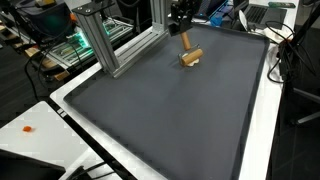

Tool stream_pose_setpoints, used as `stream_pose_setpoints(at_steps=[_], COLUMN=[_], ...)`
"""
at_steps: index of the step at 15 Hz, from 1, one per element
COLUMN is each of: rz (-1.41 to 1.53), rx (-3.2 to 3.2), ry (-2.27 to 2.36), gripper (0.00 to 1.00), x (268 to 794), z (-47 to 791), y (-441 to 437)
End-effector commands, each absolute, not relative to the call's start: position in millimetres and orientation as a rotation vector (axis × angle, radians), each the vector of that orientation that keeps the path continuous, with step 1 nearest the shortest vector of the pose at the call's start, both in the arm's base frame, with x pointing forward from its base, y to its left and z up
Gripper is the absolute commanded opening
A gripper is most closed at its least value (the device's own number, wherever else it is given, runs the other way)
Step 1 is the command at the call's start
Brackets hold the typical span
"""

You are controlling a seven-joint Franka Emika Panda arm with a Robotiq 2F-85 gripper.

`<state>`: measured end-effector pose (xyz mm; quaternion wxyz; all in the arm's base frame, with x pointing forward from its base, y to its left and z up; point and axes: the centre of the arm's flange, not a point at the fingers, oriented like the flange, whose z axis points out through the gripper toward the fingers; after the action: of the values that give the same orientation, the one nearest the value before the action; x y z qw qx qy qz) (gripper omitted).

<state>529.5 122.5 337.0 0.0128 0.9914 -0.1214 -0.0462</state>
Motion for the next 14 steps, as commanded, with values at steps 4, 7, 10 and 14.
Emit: stream_pose_setpoints(at_steps=[4, 7, 10, 14], rz=[-0.237, -0.274, -0.309, -0.434], rx=[3.1, 3.108, 3.108, 3.081], ry=[-0.352, -0.285, -0.251, -0.203], gripper=[0.35, 0.35, 0.35, 0.35], x=[532, 533, 538, 539], z=[331, 337, 339, 333], y=[124, 122, 121, 123])
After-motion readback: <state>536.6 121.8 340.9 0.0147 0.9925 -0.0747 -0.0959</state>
